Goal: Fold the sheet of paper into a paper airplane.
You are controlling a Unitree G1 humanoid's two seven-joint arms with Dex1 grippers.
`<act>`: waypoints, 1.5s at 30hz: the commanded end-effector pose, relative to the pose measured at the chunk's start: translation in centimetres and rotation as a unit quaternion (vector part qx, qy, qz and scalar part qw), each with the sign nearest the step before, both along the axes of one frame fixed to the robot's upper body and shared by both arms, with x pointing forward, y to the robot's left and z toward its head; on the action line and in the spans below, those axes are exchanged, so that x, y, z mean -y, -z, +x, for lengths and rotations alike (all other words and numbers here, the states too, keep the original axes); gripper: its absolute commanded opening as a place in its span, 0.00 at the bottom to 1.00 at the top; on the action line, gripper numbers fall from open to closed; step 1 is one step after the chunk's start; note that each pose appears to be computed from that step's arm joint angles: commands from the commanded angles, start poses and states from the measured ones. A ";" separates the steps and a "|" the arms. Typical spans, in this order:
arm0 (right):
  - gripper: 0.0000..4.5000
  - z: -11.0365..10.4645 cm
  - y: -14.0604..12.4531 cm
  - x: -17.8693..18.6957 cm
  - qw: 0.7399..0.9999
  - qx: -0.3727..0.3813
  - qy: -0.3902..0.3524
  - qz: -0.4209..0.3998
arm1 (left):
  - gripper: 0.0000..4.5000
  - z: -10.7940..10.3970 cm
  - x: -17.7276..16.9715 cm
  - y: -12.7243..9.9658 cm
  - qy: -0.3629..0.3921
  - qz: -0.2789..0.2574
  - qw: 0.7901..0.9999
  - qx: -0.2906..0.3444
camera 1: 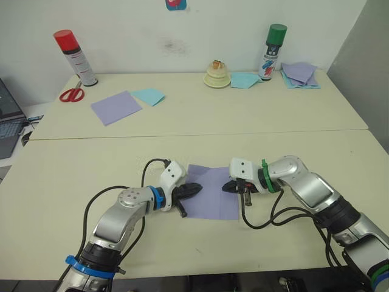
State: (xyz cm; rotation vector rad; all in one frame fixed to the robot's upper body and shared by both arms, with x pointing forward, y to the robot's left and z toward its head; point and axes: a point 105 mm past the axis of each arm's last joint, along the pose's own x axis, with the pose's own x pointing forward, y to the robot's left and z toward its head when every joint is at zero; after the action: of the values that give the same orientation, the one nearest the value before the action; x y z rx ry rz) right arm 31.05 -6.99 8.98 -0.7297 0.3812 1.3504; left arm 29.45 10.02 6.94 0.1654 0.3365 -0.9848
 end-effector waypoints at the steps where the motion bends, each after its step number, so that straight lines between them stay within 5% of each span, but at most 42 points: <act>1: 0.01 0.0 1.0 0.3 1.000 0.011 0.004 -0.001 | 0.00 -0.2 -1.0 1.5 -0.013 0.016 1.000 -0.016; 8: 0.01 -0.1 2.1 1.4 0.999 0.038 0.001 -0.011 | 0.00 -0.5 -1.2 2.4 -0.018 0.015 0.999 -0.025; 17: 0.01 0.1 -1.2 -0.9 0.982 0.031 0.079 0.168 | 0.00 0.0 0.2 1.9 -0.010 0.003 1.000 -0.015; 27: 0.01 3.3 2.2 1.7 0.953 0.078 0.243 0.162 | 0.00 2.7 -0.2 2.1 -0.088 -0.005 0.996 -0.016; 33: 0.01 3.7 2.4 3.7 0.948 0.111 0.261 0.147 | 0.00 3.5 -0.7 2.3 -0.119 -0.017 0.993 -0.015; 39: 0.01 3.7 -1.4 2.3 0.933 0.146 0.227 0.239 | 0.00 4.3 0.3 0.8 -0.116 -0.059 0.992 0.006; 45: 0.01 1.9 -5.4 0.4 0.920 0.161 0.151 0.325 | 0.00 3.8 0.5 1.1 -0.098 -0.042 0.994 0.006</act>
State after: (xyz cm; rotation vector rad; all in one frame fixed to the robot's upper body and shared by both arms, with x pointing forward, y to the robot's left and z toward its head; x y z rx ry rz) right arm 33.79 -8.20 11.72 -0.3116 -0.1027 0.8995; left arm 33.24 8.93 6.37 0.0286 0.2681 -0.8211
